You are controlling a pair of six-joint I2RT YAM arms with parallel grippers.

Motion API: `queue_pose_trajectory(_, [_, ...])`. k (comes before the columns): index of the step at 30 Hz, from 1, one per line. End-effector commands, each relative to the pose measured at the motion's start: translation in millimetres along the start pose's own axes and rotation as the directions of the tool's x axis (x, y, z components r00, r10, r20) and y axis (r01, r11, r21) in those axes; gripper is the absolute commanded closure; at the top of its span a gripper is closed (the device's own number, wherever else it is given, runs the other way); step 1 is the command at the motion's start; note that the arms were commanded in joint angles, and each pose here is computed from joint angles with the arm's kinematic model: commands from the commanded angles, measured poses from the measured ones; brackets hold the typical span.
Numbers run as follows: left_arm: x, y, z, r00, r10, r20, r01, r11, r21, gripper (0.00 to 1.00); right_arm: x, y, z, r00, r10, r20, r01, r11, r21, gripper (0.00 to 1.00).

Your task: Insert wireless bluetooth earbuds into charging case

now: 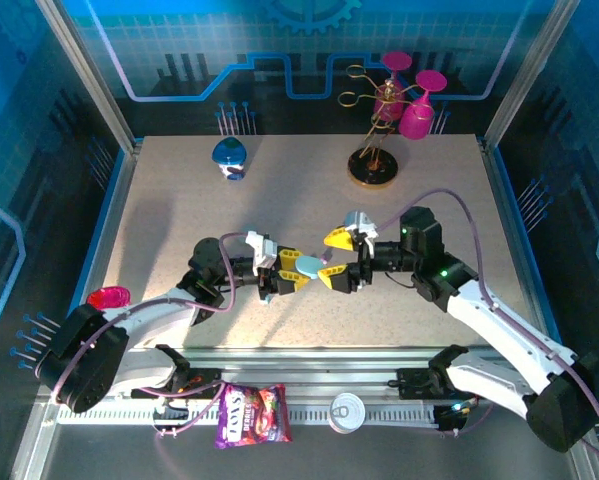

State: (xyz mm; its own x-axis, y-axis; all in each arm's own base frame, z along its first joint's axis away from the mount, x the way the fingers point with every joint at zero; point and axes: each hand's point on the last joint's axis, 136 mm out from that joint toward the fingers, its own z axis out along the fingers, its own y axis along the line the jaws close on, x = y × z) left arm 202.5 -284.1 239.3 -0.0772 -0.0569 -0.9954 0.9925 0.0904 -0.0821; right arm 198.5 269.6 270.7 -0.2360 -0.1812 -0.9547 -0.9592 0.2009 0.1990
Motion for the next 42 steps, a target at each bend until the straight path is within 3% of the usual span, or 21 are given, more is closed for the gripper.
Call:
queue_pose_trajectory(1, [-10.0,-5.3,-0.4,1.0,0.013,0.028,-0.013,0.999,0.032,0.76,7.9,-2.4,6.1,0.997,-0.04,-0.059,0.041,0.999,0.014,0.21])
queue_pose_trajectory(11, [-7.8,-9.3,-0.3,1.0,-0.014,0.001,0.014,0.998,0.055,0.76,7.6,-19.1,11.2,0.996,-0.034,-0.079,0.042,0.994,0.099,0.27])
queue_pose_trajectory(24, [-3.9,-13.1,0.1,0.999,-0.032,-0.016,0.034,0.996,0.085,0.76,-4.4,-34.8,2.4,0.999,-0.028,-0.024,0.032,0.983,0.182,0.49])
queue_pose_trajectory(31, [-5.5,-11.8,2.0,0.999,-0.051,-0.014,0.052,0.994,0.091,0.76,-4.4,-27.7,5.5,0.999,-0.043,-0.026,0.046,0.99,0.131,0.69])
queue_pose_trajectory(36, [-6.6,-10.1,2.6,0.998,-0.058,-0.012,0.059,0.995,0.085,0.76,0.9,-12.4,8.1,0.998,-0.047,-0.043,0.049,0.998,0.043,0.72])
queue_pose_trajectory(42, [-8.5,-8.8,4.0,0.998,-0.063,-0.008,0.064,0.994,0.087,0.76,5.8,-17.2,11.0,0.997,-0.04,-0.067,0.044,0.997,0.06,0.87])
